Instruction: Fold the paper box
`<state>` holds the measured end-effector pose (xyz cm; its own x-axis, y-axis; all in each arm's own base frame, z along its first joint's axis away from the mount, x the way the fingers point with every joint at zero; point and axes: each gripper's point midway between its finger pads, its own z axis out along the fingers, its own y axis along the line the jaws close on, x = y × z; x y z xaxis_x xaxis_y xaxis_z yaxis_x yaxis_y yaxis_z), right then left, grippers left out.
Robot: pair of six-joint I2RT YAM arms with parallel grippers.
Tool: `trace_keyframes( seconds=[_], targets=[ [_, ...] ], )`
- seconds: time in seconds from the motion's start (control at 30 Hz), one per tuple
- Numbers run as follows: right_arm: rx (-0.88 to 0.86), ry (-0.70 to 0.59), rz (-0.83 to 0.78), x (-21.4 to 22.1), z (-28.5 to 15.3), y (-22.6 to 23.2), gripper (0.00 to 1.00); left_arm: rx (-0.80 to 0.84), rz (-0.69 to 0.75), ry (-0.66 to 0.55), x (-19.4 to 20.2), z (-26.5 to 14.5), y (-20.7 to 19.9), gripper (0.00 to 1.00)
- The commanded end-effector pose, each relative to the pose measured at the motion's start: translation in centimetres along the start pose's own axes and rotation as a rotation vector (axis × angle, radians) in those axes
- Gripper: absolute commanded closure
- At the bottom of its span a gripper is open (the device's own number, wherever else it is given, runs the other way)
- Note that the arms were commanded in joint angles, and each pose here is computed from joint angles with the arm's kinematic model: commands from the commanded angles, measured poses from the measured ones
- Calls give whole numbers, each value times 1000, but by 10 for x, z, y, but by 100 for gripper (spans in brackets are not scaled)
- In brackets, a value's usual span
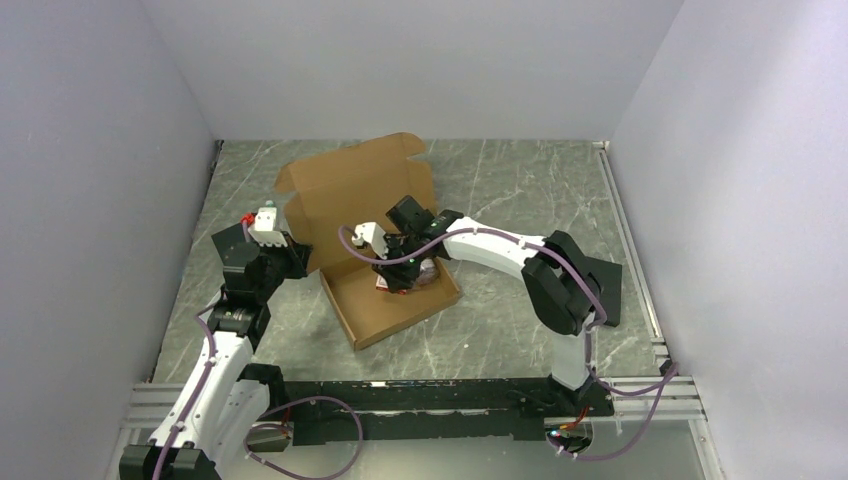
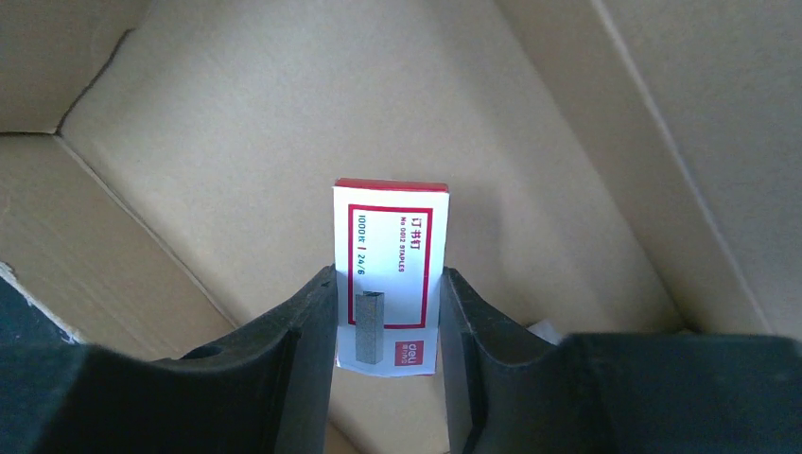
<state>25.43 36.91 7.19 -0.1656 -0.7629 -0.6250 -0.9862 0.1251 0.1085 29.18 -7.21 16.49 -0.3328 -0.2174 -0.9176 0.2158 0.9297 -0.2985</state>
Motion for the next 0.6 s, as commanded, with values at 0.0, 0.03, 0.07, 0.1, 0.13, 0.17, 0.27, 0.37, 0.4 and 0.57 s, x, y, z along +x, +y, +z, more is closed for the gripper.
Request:
trace_keyframes(
  seconds=[0.0,0.03,0.07,0.1,0.13,0.17,0.27,0.37,0.4,0.57],
  targets=[
    [26,5,-3,-4,-4,-6,55,34,20,-50,-13,1,-8,100],
    [21,3,-6,-5,-6,-4,50,34,20,-50,-13,1,-8,100],
    [16,-3,-11,-6,-9,-2,46,33,20,-49,-12,1,-7,100],
    [13,-11,-17,-9,-13,0,42,33,20,-49,-12,1,-7,100],
    [10,-21,-26,-11,-18,3,39,33,21,-52,-13,1,-7,100],
    [3,-30,-35,-13,-23,6,36,32,20,-52,-13,1,-7,100],
    [-27,-57,-88,-16,-41,18,31,31,22,-51,-12,1,-7,100],
    [-97,-86,-147,-12,-64,32,29,26,22,-52,-12,1,-6,100],
    [-124,-102,-164,-11,-73,36,29,26,22,-54,-12,1,-6,100],
    [-180,-224,-141,-4,-111,29,29,23,23,-51,-12,1,-5,100]
  ],
)
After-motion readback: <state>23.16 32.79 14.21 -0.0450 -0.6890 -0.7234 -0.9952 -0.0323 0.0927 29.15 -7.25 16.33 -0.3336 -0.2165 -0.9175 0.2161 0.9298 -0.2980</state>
